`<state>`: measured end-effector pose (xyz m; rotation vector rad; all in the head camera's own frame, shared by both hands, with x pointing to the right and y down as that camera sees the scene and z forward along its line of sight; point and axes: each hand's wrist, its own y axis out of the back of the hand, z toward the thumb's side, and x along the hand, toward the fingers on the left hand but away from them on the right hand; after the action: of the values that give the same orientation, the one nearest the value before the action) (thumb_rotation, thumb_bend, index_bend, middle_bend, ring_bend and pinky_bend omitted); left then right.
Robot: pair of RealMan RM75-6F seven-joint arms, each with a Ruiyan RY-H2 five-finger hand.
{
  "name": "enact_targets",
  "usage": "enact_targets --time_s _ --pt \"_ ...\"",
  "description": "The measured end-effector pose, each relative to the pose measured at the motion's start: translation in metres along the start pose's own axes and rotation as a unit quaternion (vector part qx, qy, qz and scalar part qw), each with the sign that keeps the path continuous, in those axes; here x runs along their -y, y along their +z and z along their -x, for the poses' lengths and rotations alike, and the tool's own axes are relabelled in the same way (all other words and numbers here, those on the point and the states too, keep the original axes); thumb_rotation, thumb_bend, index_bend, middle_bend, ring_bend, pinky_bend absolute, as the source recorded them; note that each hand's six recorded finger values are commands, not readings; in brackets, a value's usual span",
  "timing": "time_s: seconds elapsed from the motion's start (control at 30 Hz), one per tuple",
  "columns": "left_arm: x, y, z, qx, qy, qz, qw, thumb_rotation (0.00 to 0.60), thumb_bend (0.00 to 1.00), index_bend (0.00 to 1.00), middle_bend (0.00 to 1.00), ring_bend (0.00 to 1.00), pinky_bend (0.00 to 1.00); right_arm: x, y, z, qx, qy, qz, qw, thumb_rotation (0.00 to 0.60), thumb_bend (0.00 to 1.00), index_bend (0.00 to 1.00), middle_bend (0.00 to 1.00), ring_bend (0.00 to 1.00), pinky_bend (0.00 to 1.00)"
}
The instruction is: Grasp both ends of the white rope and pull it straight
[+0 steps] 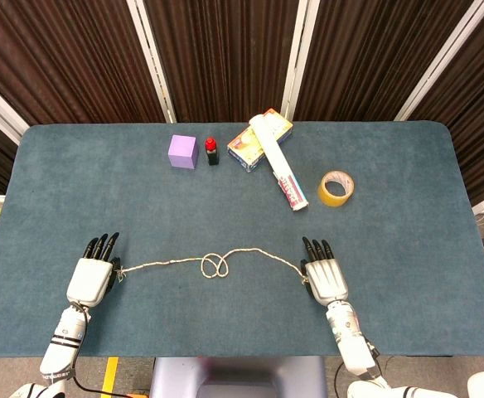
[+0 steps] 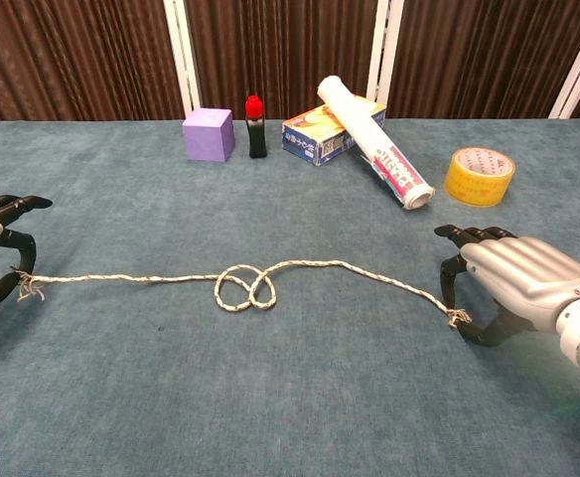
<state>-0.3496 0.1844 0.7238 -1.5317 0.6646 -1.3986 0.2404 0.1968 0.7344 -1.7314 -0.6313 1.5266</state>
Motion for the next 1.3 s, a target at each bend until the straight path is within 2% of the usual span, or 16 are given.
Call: enact_targets --time_s 0.63,0.93,1.3 --pt "-0.002 -0.005 -0.001 -0.004 0.001 0.001 1.0000 0.600 0.54 0.61 0.04 0.00 0.14 0.002 0.001 0.009 0.007 -0.003 -0.008 0.9999 0.600 0.53 0.73 0.17 0.00 0.00" --pt "-0.004 -0.007 -0.001 -0.007 0.004 0.001 1.0000 0.600 0.53 0.61 0.04 0.00 0.14 0.001 -0.002 0.015 0.013 -0.009 -0.002 0.9999 0.600 0.65 0.80 0.21 0.00 0.00" --pt "-0.007 -0.012 -0.003 -0.015 0.011 0.000 0.9998 0.600 0.54 0.61 0.04 0.00 0.14 -0.014 -0.016 0.016 0.023 -0.028 0.008 0.9993 0.600 0.68 0.83 0.23 0.00 0.00"
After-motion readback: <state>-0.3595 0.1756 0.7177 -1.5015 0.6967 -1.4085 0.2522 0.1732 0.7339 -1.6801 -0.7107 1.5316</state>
